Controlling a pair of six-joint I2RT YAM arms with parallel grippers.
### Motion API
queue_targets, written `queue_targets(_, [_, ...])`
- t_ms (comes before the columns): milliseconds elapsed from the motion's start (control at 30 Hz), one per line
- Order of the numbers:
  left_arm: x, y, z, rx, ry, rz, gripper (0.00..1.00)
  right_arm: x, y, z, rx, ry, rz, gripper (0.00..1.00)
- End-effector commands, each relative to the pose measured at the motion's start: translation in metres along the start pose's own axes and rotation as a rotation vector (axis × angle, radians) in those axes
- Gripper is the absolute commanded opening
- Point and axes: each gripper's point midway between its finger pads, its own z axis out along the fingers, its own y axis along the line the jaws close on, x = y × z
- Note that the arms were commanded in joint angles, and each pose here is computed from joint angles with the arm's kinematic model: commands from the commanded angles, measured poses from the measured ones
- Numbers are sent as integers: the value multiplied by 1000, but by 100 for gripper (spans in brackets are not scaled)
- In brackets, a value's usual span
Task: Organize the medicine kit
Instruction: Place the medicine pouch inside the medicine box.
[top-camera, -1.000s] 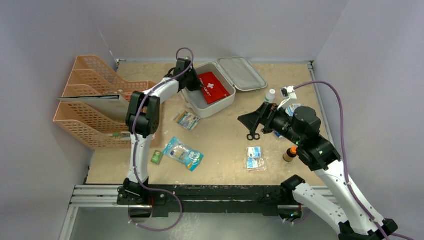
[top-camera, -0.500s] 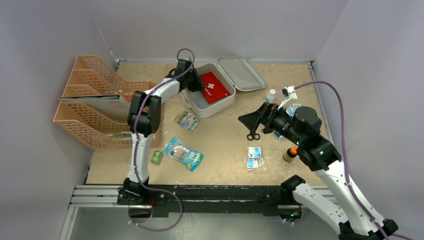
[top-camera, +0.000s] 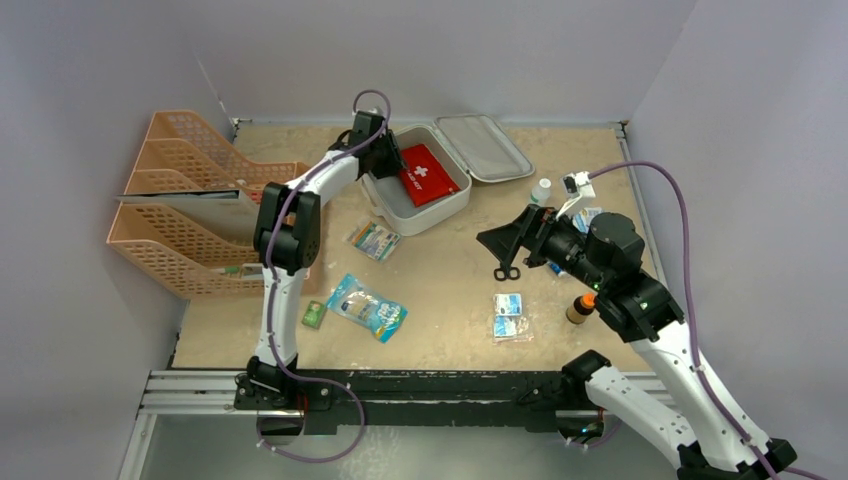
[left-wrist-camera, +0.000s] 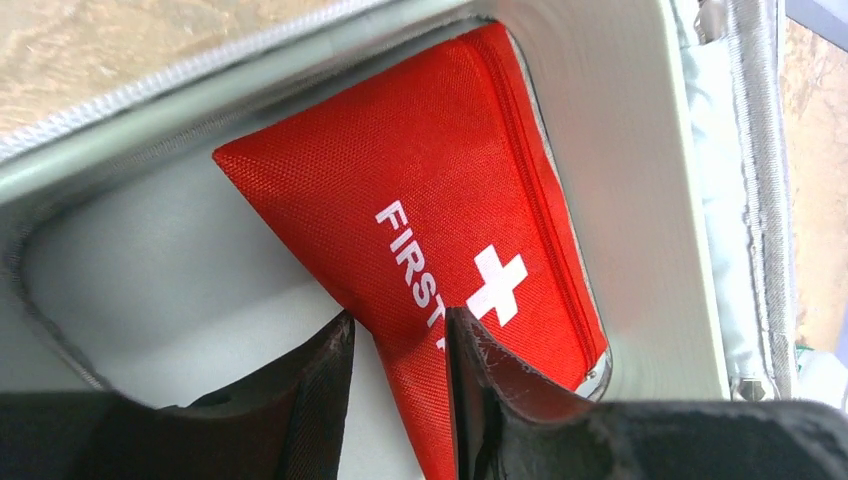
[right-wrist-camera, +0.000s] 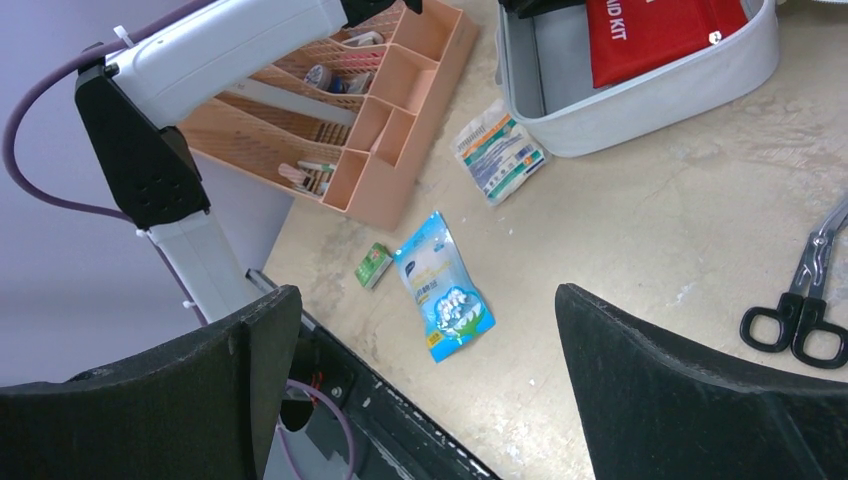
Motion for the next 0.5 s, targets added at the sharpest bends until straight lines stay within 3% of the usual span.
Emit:
queue_targets(0, [-47, -33, -36, -9, -131, 115, 38, -16, 14, -9, -34, -41, -35, 99])
queue_targets(467, [-25, -27, -25, -80, -97, 204, 33, -16, 14, -2, -38, -27, -35, 99])
